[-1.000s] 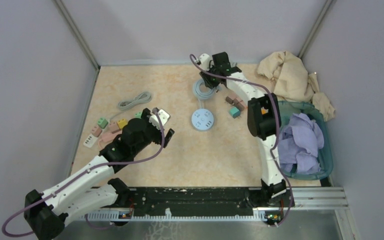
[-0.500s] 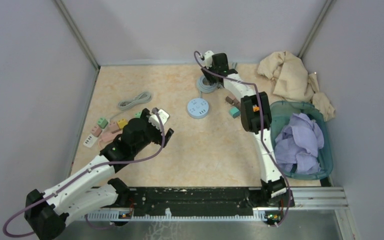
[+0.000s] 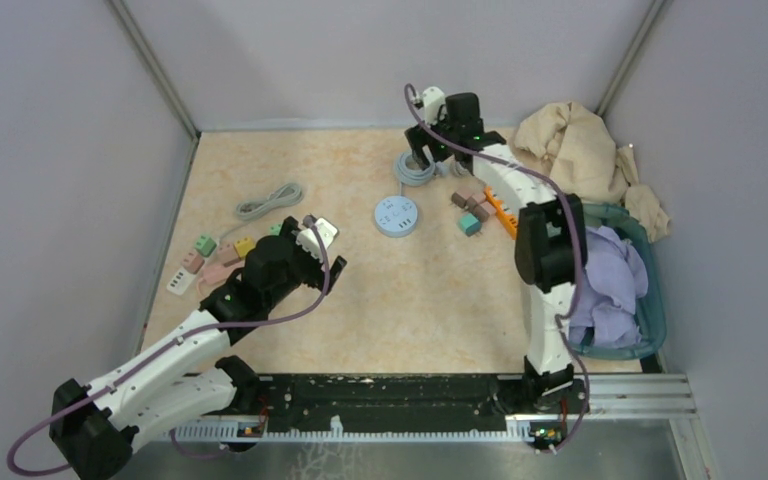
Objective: Pull the plug off the socket
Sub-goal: Move the socket to the center of the board.
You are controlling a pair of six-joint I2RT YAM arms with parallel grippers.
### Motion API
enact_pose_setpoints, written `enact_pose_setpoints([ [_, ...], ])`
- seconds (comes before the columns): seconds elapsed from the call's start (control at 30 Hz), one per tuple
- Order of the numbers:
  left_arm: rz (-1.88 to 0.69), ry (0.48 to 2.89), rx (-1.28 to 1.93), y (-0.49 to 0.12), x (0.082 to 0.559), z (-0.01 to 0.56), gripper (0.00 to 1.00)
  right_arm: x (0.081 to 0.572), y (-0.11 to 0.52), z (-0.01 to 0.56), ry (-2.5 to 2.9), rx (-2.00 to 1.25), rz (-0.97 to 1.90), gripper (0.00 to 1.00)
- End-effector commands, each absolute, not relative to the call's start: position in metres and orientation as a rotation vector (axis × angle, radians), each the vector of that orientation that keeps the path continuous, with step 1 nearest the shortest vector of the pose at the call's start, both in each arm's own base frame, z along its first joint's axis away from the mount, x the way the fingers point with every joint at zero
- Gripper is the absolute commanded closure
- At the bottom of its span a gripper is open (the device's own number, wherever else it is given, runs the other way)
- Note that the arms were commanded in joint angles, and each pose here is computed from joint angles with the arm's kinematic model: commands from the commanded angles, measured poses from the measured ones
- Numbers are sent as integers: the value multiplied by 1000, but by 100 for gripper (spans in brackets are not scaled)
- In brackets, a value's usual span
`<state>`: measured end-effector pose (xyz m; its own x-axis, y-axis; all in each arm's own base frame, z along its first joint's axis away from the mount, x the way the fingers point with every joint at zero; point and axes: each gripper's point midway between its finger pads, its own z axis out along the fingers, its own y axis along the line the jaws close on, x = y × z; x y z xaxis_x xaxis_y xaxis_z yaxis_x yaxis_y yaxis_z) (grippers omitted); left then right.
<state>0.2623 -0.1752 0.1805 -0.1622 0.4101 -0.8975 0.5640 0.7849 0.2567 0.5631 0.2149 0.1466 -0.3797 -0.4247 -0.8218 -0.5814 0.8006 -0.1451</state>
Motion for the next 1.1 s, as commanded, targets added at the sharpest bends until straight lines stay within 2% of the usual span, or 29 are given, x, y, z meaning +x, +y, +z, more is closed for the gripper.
enact_pose_setpoints([
  [0.0, -157, 1756, 745, -174, 265, 187, 0, 485, 241, 258, 1782, -868, 555, 19],
  [0.2, -149, 1747, 807, -175, 262, 181, 0, 357, 250, 278, 1644, -1064, 961, 19],
  [0.4, -153, 1730, 848, -175, 262, 176, 0, 283, 236, 247, 1535, -1174, 1029, 14],
  [0.5, -173, 1764, 817, -174, 267, 175, 0, 270, 226, 248, 1432, -1170, 957, 11],
  [0.7, -264, 1888, 690, -159, 305, 180, 0, 260, 221, 243, 1375, -1155, 951, 13],
  [0.87, -360, 2092, 529, -125, 348, 168, 0, 264, 220, 240, 1406, -1157, 942, 14],
  [1.07, -300, 2257, 383, -79, 394, 152, 1, 266, 219, 239, 1420, -1156, 932, 15],
])
